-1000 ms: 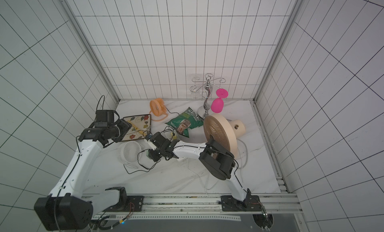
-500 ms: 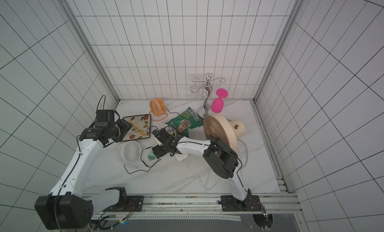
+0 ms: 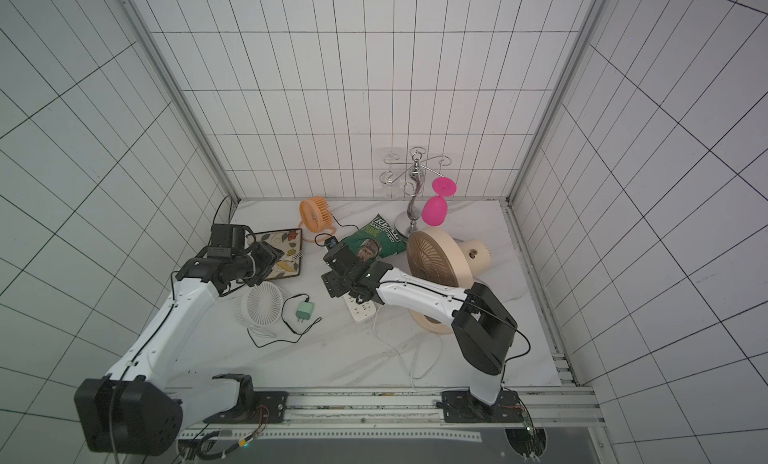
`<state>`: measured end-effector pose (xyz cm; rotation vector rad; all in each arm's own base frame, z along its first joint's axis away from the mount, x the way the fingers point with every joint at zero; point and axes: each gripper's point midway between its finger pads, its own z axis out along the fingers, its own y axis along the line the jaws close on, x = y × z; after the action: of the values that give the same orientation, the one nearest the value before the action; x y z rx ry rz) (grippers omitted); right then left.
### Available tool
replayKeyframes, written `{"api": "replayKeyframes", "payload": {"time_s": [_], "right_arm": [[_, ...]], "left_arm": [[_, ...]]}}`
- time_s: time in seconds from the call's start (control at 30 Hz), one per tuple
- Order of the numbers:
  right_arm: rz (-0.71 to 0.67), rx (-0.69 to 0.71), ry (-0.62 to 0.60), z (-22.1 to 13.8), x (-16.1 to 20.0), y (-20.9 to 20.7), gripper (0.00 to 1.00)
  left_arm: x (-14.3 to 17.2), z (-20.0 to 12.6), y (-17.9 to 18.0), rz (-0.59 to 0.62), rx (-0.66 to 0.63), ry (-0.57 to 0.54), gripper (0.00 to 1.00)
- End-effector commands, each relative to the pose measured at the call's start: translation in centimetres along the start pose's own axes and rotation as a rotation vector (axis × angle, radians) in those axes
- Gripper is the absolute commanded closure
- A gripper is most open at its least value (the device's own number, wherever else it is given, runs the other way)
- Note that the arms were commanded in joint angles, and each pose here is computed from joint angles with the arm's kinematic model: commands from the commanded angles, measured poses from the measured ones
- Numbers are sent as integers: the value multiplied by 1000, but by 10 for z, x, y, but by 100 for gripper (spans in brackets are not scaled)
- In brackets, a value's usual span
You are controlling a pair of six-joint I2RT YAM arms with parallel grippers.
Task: Unplug the desk fan from the power strip
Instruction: Remove the plug from the socket.
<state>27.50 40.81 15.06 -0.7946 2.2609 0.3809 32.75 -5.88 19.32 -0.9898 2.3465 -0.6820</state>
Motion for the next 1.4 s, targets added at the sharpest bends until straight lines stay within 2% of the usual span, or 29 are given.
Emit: {"api": "replayKeyframes", "payload": {"time_s": [0.0, 0.13, 0.3, 0.6, 0.9, 1.13, 1.27, 1.37], "right_arm": [[55, 94, 68, 10, 15, -29, 24], [83, 120, 114, 18, 22, -40, 22], [98, 74, 150, 29, 23, -35, 22], [105, 33, 190, 52, 21, -30, 27], [73, 23, 206, 70, 18, -30, 43], [52, -10, 221, 75, 21, -24, 63], [39, -23, 220, 70, 21, -20, 73], [26, -31, 221, 64, 24, -15, 77]], "left_arm": [[10, 11, -10, -4, 32, 14, 39], [22, 21, -10, -5, 23, 52, 40], [25, 26, -8, -5, 13, 66, 40], [29, 32, -4, -7, 2, 86, 40], [32, 35, 1, -13, -3, 92, 40], [37, 45, 6, -19, -9, 117, 40], [46, 61, 8, -23, 5, 156, 37], [58, 77, 4, -9, 33, 201, 36]]}}
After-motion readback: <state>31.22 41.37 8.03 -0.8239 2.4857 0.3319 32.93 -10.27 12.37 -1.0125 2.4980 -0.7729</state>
